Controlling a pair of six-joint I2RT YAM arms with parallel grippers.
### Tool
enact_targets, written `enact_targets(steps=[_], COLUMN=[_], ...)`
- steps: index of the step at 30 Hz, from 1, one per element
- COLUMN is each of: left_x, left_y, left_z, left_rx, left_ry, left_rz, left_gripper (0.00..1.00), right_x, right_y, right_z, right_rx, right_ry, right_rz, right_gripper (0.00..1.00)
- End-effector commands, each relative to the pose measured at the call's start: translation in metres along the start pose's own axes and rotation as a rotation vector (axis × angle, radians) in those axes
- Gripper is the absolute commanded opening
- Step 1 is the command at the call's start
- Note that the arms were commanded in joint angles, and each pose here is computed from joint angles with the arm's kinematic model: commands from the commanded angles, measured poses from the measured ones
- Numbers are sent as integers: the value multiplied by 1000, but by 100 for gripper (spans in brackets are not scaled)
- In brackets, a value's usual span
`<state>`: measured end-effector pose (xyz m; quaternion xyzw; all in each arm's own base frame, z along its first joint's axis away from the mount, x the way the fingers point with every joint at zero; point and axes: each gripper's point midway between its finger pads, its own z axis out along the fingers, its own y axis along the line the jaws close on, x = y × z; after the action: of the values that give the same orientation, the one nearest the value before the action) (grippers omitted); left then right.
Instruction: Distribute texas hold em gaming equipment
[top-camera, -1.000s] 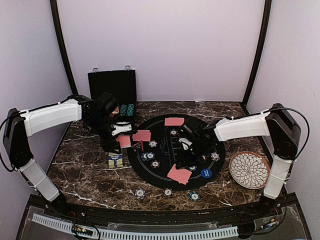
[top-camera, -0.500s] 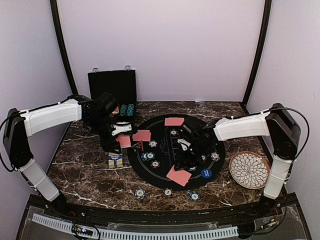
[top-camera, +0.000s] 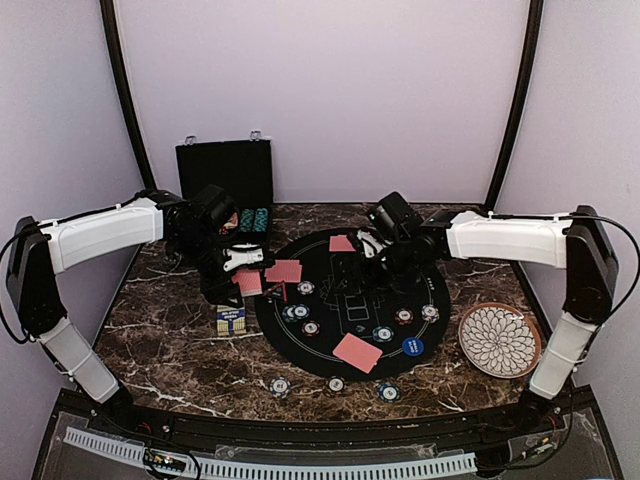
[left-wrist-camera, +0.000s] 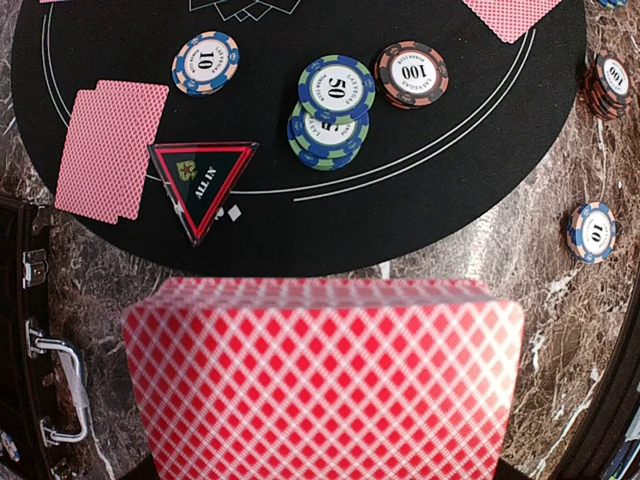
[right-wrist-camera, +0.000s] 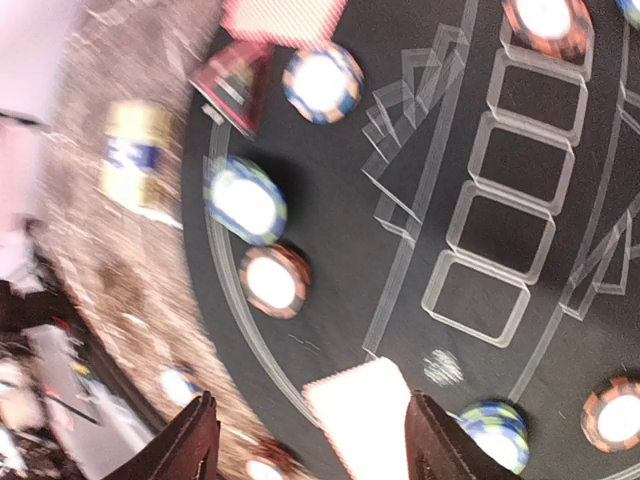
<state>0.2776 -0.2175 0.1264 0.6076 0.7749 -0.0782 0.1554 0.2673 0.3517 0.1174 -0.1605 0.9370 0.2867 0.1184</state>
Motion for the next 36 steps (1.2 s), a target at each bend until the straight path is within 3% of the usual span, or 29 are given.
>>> enact_targets(steps=[1,5,10,36], left_x=[-3,-7,-14,-26], left_y=[-3,0,1,3], left_z=[-16,-17,-15,-22], left_rx=[-14,-27,-12,-6], left_ry=[-32,-46,-66,-113], left_rz=[8,5,-21,-37], left_gripper=[0,0,0,0], right_x=[-33,-29,-28,-46], right_y=[53,92,119,181], right_z=[-16,-20,-19,39], right_rx=[-266,-487,-628,-818], right_ry=[-93,-71,-72,-18], right_rz=[36,83,115,147], right_gripper=[64,66,69,74])
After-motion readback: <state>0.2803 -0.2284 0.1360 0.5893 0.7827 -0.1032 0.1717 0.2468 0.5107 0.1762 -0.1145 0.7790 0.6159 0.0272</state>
